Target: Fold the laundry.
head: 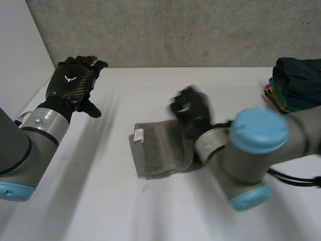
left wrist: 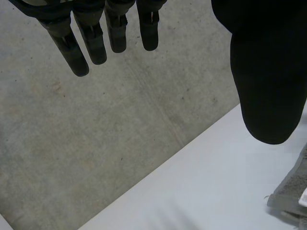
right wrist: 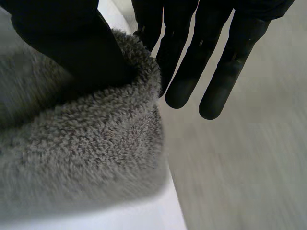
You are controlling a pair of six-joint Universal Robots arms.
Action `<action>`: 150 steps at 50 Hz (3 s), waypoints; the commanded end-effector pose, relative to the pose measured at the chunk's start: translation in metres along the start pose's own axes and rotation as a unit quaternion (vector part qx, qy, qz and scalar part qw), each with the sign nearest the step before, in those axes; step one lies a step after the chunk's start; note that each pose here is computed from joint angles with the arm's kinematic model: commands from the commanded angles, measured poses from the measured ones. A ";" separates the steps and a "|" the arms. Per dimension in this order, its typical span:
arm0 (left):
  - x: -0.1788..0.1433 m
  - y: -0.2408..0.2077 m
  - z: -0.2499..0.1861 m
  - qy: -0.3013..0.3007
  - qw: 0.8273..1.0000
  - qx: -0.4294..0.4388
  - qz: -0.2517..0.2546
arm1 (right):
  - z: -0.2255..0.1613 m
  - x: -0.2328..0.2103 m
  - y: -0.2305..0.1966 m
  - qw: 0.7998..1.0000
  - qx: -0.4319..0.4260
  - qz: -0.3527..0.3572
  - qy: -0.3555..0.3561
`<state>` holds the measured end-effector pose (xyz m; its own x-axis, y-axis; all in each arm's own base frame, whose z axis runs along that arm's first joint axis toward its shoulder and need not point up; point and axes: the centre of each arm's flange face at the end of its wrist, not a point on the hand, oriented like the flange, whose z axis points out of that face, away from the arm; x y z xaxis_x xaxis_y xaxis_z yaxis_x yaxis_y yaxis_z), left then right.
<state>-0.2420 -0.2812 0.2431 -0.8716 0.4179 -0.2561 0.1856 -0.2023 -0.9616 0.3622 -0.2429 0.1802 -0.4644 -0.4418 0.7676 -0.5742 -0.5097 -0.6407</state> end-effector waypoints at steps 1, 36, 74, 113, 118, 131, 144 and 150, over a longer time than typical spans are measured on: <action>0.011 -0.009 -0.002 0.015 1.000 0.013 -0.013 | -0.023 -0.090 -0.034 0.975 0.133 -0.031 -0.177; 0.112 0.058 -0.033 0.055 0.978 -0.188 -0.067 | 0.016 -0.013 0.055 0.884 -0.180 0.409 -0.138; 0.094 -0.058 0.016 0.231 0.966 -0.057 -0.101 | -0.048 -0.044 0.015 0.969 -0.073 0.208 -0.113; 0.106 -0.057 0.014 0.263 0.957 -0.061 -0.105 | 0.017 -0.065 0.036 0.983 0.008 0.174 -0.057; 0.099 -0.065 0.019 0.254 0.961 -0.046 -0.103 | 0.028 -0.042 0.023 0.984 0.031 0.176 -0.025; 0.078 -0.097 0.025 0.231 0.968 0.005 -0.095 | 0.066 0.138 0.014 0.957 0.130 0.182 0.186; 0.082 -0.101 0.020 0.235 0.967 0.010 -0.095 | 0.030 0.323 0.141 0.902 0.134 0.176 0.371; 0.084 -0.093 0.017 0.239 0.966 -0.003 -0.096 | 0.006 0.331 0.238 0.914 0.077 0.197 0.345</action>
<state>-0.3408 -0.2439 0.3204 -0.5848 0.8055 -0.0955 0.0310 -0.0954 -0.9950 0.1438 -0.4835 0.3346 -0.9654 -0.0492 0.2560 -0.1677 -0.6346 -0.7544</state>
